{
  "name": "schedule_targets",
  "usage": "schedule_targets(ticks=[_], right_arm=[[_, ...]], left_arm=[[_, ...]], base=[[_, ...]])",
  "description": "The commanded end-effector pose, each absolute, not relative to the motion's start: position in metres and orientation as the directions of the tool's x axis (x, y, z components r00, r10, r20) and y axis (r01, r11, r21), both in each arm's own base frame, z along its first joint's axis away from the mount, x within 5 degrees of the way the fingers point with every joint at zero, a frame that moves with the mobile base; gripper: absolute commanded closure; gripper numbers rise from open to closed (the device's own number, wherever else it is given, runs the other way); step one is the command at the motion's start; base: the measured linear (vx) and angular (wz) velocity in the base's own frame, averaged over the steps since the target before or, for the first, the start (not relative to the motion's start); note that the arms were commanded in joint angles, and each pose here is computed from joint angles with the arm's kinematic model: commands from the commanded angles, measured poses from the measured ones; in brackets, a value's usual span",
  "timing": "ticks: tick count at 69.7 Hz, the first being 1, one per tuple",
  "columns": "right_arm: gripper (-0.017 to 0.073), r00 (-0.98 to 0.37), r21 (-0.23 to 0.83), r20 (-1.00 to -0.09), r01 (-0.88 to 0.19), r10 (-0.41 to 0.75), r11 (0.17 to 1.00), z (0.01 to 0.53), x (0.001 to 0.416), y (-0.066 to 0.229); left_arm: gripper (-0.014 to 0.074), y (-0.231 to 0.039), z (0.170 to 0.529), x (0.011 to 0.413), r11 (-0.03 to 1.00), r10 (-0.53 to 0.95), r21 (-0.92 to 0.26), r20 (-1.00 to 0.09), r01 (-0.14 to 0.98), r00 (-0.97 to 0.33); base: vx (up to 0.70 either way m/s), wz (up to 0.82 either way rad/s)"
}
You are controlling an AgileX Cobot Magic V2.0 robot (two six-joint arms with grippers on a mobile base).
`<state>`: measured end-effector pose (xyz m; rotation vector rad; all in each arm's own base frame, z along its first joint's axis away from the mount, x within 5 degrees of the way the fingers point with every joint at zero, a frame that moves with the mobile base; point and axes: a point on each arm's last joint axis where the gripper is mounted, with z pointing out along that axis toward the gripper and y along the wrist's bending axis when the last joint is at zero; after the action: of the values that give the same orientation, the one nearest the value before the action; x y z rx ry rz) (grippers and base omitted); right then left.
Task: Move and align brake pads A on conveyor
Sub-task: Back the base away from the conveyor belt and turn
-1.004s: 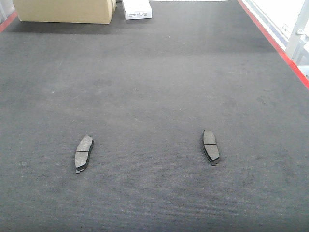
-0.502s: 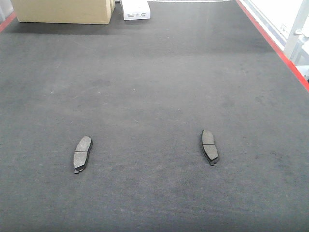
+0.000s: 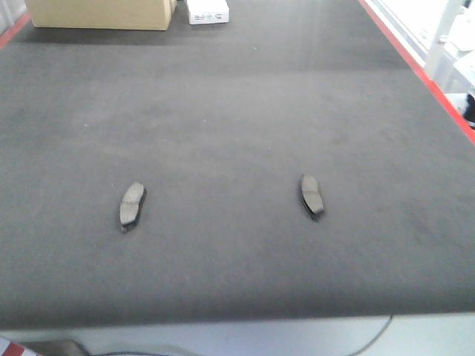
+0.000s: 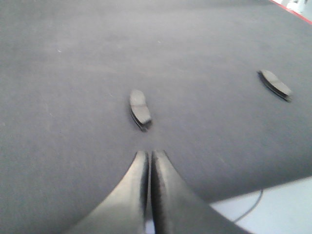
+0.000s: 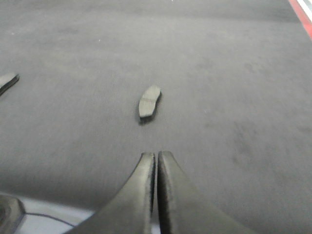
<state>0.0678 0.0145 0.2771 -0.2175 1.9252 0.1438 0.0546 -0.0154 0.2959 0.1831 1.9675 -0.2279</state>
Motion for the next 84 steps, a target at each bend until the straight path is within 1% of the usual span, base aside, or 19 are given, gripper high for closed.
schedule_targets(ticks=[1,54,69,84], right_arm=[[0.0563,-0.269,-0.021,-0.96,-0.223,-0.082,0.975,0.2903,0.0702,0.0149],[0.0563,-0.271,-0.021,-0.959,-0.223,-0.083,0.975,0.2901,0.0701,0.0149],[0.0563,-0.271,-0.021,-0.959,-0.223,-0.083,0.975,0.2901,0.0701,0.0149],[0.0563,-0.271,-0.021,-0.959,-0.223,-0.083,0.975,0.2901,0.0701,0.0149]], left_arm=[[0.0599,-0.0165,0.3083,0.057,0.966,0.003,-0.081,-0.945,0.245,-0.326],[0.0599,-0.0165,0.3082,0.057,0.966,0.004,-0.08,-0.945,0.244,-0.327],[0.0599,-0.0165,0.3082,0.057,0.966,0.004,-0.08,-0.945,0.244,-0.327],[0.0599,-0.0165,0.3082,0.057,0.966,0.004,-0.08,-0.945,0.244,-0.327]], base=[[-0.24,-0.11],[-0.22,-0.07],[-0.13,-0.38],[-0.13,-0.65]])
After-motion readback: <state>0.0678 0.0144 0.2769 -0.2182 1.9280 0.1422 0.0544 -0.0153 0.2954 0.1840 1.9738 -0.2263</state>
